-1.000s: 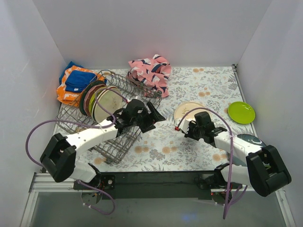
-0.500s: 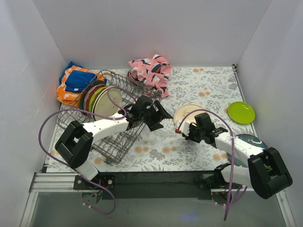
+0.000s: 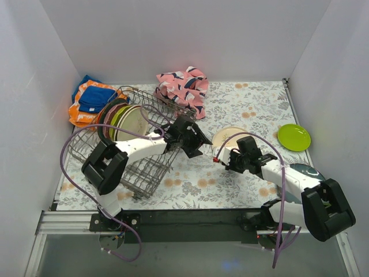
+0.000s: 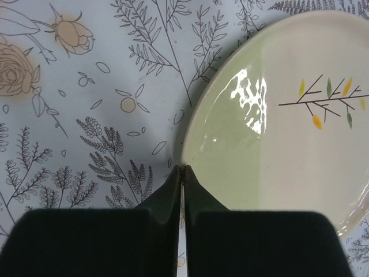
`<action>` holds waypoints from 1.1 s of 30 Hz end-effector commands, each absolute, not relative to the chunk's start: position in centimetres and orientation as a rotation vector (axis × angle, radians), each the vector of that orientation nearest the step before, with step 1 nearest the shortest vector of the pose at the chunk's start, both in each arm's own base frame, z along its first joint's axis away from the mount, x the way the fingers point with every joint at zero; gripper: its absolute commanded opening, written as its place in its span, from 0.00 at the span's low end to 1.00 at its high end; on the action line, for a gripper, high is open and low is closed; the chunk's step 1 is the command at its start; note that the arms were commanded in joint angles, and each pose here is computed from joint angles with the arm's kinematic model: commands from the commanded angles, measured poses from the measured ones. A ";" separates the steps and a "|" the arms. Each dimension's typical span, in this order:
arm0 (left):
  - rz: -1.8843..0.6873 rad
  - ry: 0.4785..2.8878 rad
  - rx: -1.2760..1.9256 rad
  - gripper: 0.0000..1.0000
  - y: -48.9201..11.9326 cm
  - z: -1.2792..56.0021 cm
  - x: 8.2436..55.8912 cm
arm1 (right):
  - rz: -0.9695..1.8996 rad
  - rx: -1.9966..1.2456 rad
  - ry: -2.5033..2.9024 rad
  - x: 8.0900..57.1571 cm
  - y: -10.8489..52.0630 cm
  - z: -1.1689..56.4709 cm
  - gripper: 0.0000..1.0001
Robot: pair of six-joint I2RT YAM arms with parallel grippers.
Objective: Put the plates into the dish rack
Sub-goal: Grab a plate with the left arm
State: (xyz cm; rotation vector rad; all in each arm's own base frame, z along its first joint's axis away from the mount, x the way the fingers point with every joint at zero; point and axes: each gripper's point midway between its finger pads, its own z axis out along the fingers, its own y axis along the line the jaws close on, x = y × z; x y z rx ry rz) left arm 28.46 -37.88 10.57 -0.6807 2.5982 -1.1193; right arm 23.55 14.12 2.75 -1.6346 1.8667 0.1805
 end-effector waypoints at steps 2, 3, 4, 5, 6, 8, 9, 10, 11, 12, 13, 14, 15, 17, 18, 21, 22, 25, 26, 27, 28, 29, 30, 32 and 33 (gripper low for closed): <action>-1.095 2.621 -0.670 0.62 -40.0 10.2 29.2 | 0.307 -1.652 1.882 21.1 14.6 3.1 0.01; -1.091 2.625 -0.664 0.62 -40.1 10.1 29.1 | 0.317 -1.648 1.873 21.1 14.9 3.4 0.01; -1.085 2.632 -0.660 0.62 -40.2 10.0 29.0 | 0.322 -1.639 1.871 21.2 15.0 3.6 0.01; -1.086 2.635 -0.652 0.62 -40.4 10.0 28.9 | 0.333 -1.632 1.875 21.1 15.1 3.7 0.01; -1.078 2.642 -0.653 0.62 -40.4 9.9 28.8 | 0.340 -1.629 1.868 21.1 15.2 3.9 0.01; -1.059 2.649 -0.654 0.62 -40.2 9.5 28.5 | 0.341 -1.625 1.872 21.1 15.2 4.0 0.01; -1.055 2.644 -0.656 0.62 -40.1 9.7 28.6 | 0.342 -1.624 1.874 21.1 15.2 4.0 0.01; -1.042 2.651 -0.661 0.62 -39.8 9.5 28.4 | 0.346 -1.625 1.873 21.1 15.3 4.1 0.01; -1.036 2.649 -0.661 0.62 -39.7 9.5 28.4 | 0.347 -1.624 1.876 21.0 15.2 4.1 0.01; -1.017 2.657 -0.667 0.62 -39.4 9.2 28.2 | 0.348 -1.623 1.874 21.0 15.3 4.1 0.01; -1.009 2.651 -0.666 0.62 -39.2 9.3 28.3 | 0.351 -1.623 1.871 21.0 15.3 4.2 0.01; -1.001 2.651 -0.665 0.62 -39.0 9.4 28.2 | 0.354 -1.625 1.869 21.0 15.4 4.3 0.01; -0.986 2.655 -0.665 0.62 -38.8 9.3 28.1 | 0.360 -1.621 1.869 20.9 15.4 4.4 0.01; -0.972 2.639 -0.646 0.63 -38.5 9.9 28.3 | 0.379 -1.619 1.868 20.7 15.6 4.7 0.01; -0.974 2.634 -0.637 0.63 -38.5 10.2 28.4 | 0.385 -1.615 1.871 20.6 15.6 4.7 0.01; -0.973 2.636 -0.615 0.64 -38.7 10.8 28.4 | 0.411 -1.619 1.872 20.2 15.8 5.0 0.01; -0.977 2.636 -0.615 0.64 -38.8 11.0 28.5 | 0.414 -1.622 1.878 20.0 15.7 4.9 0.01; -0.986 2.639 -0.614 0.65 -39.3 11.2 28.3 | 0.427 -1.626 1.876 19.7 15.7 5.2 0.01; -0.978 2.644 -0.619 0.65 -39.4 11.0 28.2 | 0.419 -1.622 1.870 19.8 15.6 5.5 0.01; -0.980 2.645 -0.617 0.65 -39.6 11.2 28.0 | 0.406 -1.616 1.859 20.1 15.7 6.1 0.01; -0.979 2.643 -0.615 0.65 -39.9 11.2 28.1 | 0.405 -1.617 1.868 19.9 15.5 6.2 0.05; -0.960 2.650 -0.622 0.65 -40.0 10.9 28.0 | 0.398 -1.609 1.849 19.9 15.5 6.9 0.14; -0.951 2.655 -0.636 0.65 -40.2 10.7 27.9 | 0.395 -1.599 1.843 19.9 15.5 7.3 0.25; -0.917 2.658 -0.659 0.65 -40.3 10.5 28.1 | 0.399 -1.571 1.845 19.8 15.4 8.0 0.42; -0.882 2.680 -0.673 0.65 -40.5 9.5 28.0 | 0.401 -1.551 1.871 19.8 15.0 8.1 0.47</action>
